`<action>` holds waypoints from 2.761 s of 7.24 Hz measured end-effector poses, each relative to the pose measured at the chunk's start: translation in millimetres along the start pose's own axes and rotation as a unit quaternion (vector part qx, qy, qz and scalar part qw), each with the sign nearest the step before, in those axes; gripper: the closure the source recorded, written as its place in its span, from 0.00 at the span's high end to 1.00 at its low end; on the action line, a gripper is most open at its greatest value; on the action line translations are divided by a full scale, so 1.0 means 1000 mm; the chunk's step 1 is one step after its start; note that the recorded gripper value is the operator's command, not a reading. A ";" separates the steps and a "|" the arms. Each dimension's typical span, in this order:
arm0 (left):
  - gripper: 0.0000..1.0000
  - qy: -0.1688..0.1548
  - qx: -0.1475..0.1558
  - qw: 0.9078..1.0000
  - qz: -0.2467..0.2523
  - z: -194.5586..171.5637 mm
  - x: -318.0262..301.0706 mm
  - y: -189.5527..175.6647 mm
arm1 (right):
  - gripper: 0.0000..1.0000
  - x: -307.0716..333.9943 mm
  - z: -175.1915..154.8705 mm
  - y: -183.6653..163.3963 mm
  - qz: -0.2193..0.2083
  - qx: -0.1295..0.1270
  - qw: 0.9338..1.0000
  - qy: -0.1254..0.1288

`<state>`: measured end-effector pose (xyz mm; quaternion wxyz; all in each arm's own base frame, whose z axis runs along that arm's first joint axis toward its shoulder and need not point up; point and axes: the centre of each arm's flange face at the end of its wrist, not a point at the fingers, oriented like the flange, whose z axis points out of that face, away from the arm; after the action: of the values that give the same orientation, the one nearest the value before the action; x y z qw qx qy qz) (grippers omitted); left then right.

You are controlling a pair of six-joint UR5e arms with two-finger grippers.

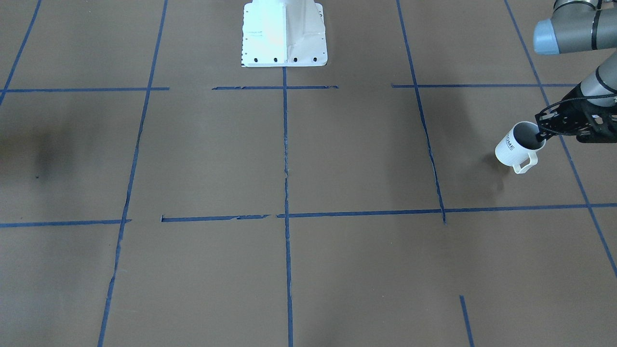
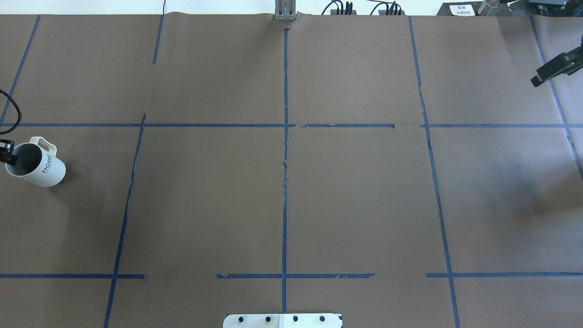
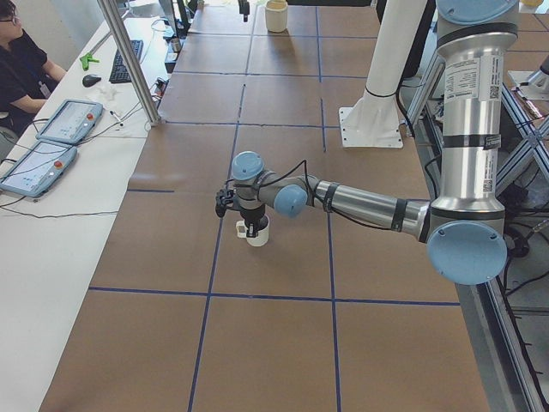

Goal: Left arm hands cup to right arm to dump lemon

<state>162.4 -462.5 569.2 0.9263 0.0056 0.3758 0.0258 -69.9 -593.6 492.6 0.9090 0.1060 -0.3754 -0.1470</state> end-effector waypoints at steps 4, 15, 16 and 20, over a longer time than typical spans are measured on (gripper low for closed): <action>1.00 0.014 -0.002 1.000 0.019 0.021 0.006 0.000 | 1.00 0.032 0.007 0.033 -0.001 -0.033 0.999 -0.001; 1.00 -0.023 0.015 0.998 0.058 -0.089 -0.148 0.001 | 1.00 0.133 0.006 0.177 0.094 -0.053 0.994 0.000; 1.00 -0.023 0.012 0.998 0.057 -0.086 -0.152 0.007 | 1.00 0.133 0.006 0.176 0.095 -0.052 0.994 0.000; 1.00 -0.007 0.011 0.999 0.048 -0.088 -0.171 0.029 | 1.00 0.131 0.004 0.172 0.093 -0.050 0.994 0.000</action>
<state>-22.4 -443.2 625.7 0.9267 0.0340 0.3685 0.0658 48.1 -479.2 633.0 0.9230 0.0255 -0.3754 -0.0805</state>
